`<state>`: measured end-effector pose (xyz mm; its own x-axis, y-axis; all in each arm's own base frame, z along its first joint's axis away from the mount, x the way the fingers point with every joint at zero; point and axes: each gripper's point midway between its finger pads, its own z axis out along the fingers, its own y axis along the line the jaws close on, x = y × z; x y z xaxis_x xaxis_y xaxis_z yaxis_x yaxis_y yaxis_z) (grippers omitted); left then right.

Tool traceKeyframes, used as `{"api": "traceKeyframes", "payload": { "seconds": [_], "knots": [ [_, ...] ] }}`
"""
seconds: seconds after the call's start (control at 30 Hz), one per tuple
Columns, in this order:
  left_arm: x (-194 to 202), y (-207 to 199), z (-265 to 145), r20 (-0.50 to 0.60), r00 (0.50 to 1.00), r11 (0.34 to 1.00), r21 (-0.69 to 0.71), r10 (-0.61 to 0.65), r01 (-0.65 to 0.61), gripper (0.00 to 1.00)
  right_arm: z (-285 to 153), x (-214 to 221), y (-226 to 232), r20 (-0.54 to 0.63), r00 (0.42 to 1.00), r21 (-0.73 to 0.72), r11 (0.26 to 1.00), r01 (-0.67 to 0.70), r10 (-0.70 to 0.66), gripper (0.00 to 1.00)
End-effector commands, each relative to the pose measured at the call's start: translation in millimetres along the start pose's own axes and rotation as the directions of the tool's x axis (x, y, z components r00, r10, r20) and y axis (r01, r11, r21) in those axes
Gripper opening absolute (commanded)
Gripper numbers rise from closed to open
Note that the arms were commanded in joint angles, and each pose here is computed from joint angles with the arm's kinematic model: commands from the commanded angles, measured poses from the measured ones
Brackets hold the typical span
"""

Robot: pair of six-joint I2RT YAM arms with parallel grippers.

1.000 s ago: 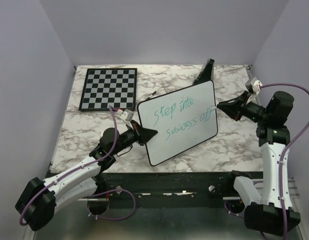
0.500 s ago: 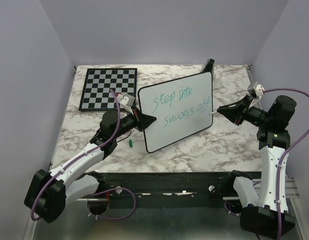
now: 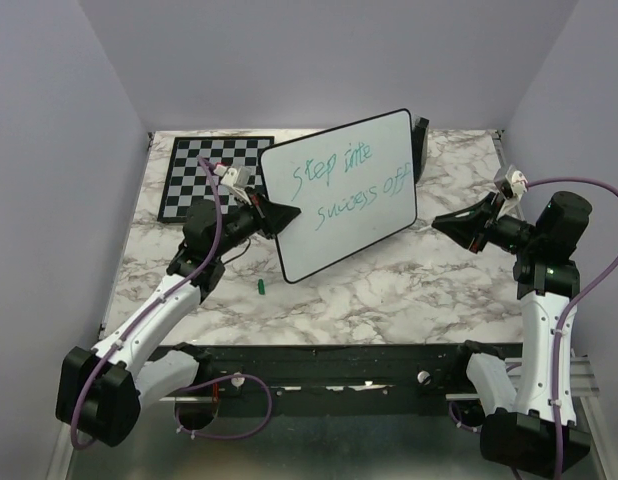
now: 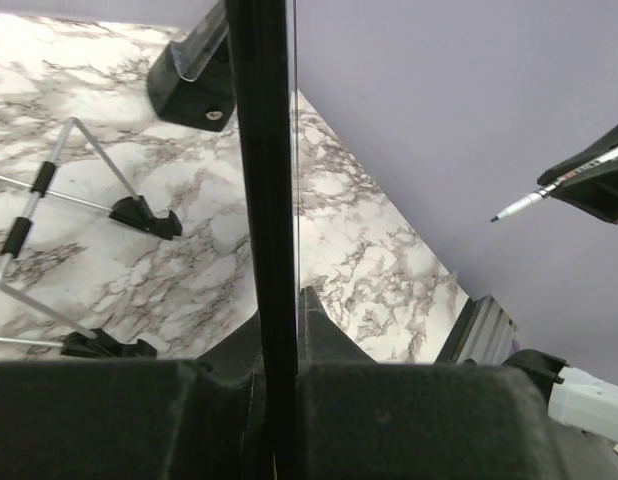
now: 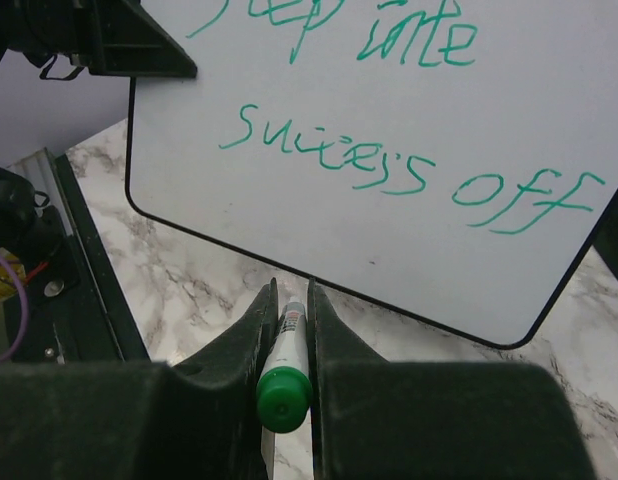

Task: Write a sentence on the whiteboard
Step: Put down the whiteboard on the whiteboard stand.

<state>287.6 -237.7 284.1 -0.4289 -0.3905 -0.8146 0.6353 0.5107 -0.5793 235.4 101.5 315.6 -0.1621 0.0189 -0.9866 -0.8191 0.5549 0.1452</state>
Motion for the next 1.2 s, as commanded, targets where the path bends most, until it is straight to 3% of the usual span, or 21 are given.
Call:
{"api": "traceKeyframes", "payload": {
  "seconds": [0.0,0.43,1.17],
  "knots": [
    [-78.1,-44.2,-18.0,0.220,0.965,0.978,0.116,0.142,-0.170,0.00,-0.9,1.5,10.3,0.005,1.000,-0.049,0.999,-0.014,0.014,0.01],
    [-111.2,-27.2,-39.9,0.394,0.895,0.974,-0.003,0.210,-0.227,0.00,0.1,5.0,9.3,0.004,1.000,-0.062,0.998,-0.026,0.026,0.01],
    [-115.8,32.5,-9.3,0.388,0.889,0.970,-0.096,0.244,-0.224,0.00,2.2,12.2,4.3,0.000,0.999,-0.068,0.997,-0.048,0.048,0.01]
  ]
}}
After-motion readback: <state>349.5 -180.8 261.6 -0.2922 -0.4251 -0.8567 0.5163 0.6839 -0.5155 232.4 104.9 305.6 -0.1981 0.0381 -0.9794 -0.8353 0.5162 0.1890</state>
